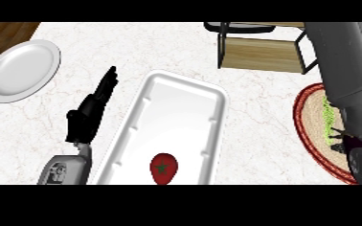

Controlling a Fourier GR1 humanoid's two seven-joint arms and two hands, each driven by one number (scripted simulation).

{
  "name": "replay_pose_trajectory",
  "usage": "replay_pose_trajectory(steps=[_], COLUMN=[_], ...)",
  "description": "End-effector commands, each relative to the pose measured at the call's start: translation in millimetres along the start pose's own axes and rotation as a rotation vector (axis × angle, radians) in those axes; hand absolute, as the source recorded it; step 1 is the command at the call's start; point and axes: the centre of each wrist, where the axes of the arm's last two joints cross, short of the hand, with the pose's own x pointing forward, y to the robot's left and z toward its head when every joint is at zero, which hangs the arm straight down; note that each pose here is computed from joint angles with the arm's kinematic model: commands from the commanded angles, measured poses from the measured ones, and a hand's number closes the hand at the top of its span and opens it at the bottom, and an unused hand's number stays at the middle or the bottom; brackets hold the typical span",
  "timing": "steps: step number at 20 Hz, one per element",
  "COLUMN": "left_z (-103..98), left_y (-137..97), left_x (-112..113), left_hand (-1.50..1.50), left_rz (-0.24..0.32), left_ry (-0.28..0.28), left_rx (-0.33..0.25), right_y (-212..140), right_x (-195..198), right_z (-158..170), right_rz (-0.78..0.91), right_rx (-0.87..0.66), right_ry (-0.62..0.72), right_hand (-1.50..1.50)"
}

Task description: Pick the squash from the placemat and place it in the tiered shelf

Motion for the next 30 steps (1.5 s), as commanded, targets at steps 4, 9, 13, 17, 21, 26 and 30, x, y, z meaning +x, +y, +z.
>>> replay_pose_trajectory(steps=[4, 9, 13, 17, 21, 26, 30], left_z=[-5, -6, 0, -6, -3, -8, 9], left_y=[-7, -7, -12, -8, -3, 5, 14], left_x=[5, -2, 1, 8, -13, -1, -1], left_hand=[0.0, 0.0, 0.0, 0.0, 0.0, 0.0, 0.0], left_rz=[-0.012, 0.005, -0.012, 0.012, 0.003, -0.003, 0.009], left_ry=[0.004, 0.004, -0.001, 0.015, 0.014, -0.003, 0.007], left_rx=[0.013, 0.011, -0.009, 0.005, 0.014, 0.017, 0.012], right_y=[-4, -13, -32, -36, -58, -91, -134], right_x=[-9, -25, -8, 3, 28, 12, -7], right_z=[-4, -7, -13, -11, -20, -37, -53], right_rz=[0.111, -0.063, -0.169, -0.22, -0.291, -0.503, -0.493], right_rx=[-0.049, -0.057, -0.032, 0.042, -0.03, -0.173, -0.252], right_ry=[0.086, 0.136, 0.122, 0.115, 0.154, 0.222, 0.297], right_hand=[-1.5, -1.5, -1.5, -1.5, -1.5, -1.5, -1.5])
